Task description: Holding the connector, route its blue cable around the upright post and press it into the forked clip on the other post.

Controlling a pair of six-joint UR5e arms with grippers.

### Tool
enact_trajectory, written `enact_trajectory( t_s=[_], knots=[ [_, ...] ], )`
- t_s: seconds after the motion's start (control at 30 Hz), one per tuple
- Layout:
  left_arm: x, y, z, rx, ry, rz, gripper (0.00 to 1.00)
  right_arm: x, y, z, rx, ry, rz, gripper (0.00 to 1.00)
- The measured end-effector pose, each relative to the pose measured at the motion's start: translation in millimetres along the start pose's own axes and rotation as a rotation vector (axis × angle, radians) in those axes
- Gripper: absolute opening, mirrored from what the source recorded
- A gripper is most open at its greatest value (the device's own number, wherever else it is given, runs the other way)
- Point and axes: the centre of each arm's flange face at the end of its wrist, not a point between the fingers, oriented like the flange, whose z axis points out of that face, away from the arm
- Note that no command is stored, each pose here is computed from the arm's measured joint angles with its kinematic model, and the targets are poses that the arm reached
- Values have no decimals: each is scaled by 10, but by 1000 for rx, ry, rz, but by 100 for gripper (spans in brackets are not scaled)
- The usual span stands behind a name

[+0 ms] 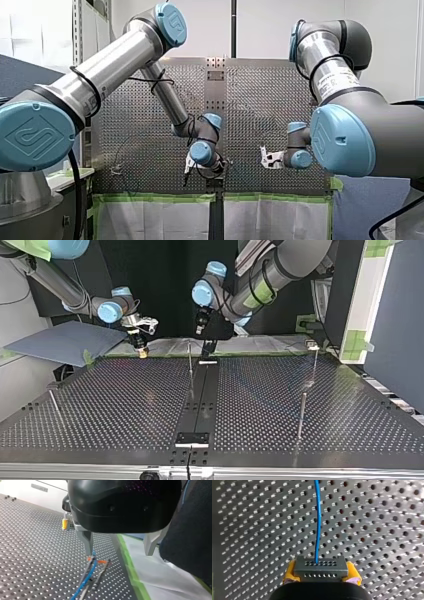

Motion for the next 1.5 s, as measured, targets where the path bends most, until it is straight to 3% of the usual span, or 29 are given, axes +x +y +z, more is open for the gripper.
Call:
enact_trajectory(
  t_s=[0.13, 0.6, 1.5],
  knots=[
    [44, 13, -30, -5, 9, 0, 100, -83, -27, -81, -10, -21, -27, 0],
    [41, 57, -12, -14, 9, -17, 100, -216, -160, -229, 10, -51, -70, 0],
    [40, 72, -4, -16, 9, -28, 100, -214, -136, -222, 8, -27, -55, 0]
  ],
)
